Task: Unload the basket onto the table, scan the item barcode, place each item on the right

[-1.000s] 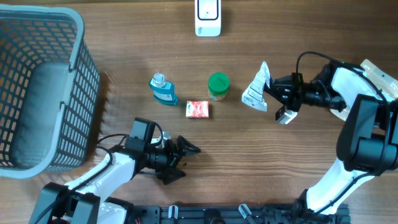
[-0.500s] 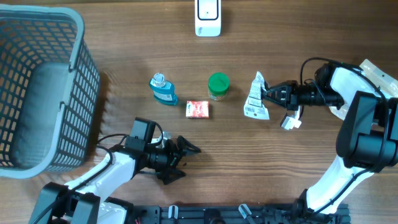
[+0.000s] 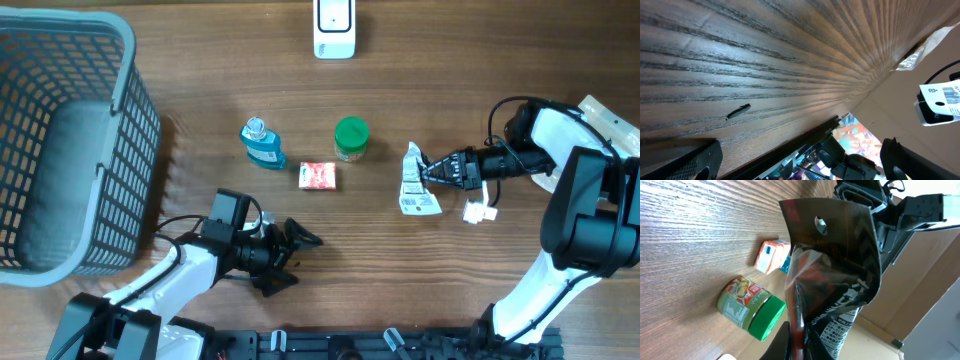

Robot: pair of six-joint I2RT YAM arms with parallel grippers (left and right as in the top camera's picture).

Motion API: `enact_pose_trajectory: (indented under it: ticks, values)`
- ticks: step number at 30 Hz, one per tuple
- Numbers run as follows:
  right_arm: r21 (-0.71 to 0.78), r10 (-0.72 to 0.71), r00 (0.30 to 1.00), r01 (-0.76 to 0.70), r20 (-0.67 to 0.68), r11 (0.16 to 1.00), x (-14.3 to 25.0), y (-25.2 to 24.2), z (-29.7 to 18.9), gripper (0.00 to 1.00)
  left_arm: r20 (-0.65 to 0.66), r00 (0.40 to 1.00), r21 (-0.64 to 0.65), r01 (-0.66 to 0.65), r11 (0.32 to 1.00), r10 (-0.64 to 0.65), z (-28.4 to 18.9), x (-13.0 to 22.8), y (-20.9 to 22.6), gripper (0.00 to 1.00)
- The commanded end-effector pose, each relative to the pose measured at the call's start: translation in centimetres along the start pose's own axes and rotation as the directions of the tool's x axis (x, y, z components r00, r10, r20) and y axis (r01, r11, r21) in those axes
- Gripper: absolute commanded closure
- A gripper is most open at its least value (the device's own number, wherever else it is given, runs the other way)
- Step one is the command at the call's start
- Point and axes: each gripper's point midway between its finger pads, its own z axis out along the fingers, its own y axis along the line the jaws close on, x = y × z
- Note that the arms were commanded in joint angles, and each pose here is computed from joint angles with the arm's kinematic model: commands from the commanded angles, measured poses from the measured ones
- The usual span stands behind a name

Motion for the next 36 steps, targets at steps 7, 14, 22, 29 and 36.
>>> enact_pose_trajectory:
  ticks: [7, 14, 22, 29, 36]
  values:
    - [-0.010, -0.134, 0.987, 0.134, -0.093, 0.991, 2.0, 0.9, -0.4, 0.95, 0.231, 0.973, -0.242, 0.048, 0.969, 0.010, -0.2, -3.6, 6.4, 0.00]
    - [-0.256, -0.883, 0.410, 0.850, -0.230, 0.461, 8.6, 1.7, -1.9, 0.95, 0.239, 0.971, -0.243, 0.046, 0.969, 0.014, -0.2, -3.8, 6.4, 0.00]
    - [-0.323, -0.924, -0.357, 0.866, 0.137, -0.383, 15.6, 0.3, -3.9, 0.95, 0.241, 0.970, -0.239, 0.042, 0.970, 0.017, -0.2, -3.9, 6.3, 0.00]
    - [-0.131, -0.424, -0.774, 0.414, 0.470, -0.901, 25.0, -2.6, -0.4, 0.95, 0.247, 0.969, -0.228, 0.029, 0.973, 0.029, -0.2, -4.1, 5.9, 0.00]
    - [0.170, -0.164, -0.727, 0.363, 0.667, -0.916, 27.9, 0.7, 1.9, 0.95, 0.257, 0.966, -0.234, 0.031, 0.972, 0.031, -0.3, -4.3, 6.0, 0.00]
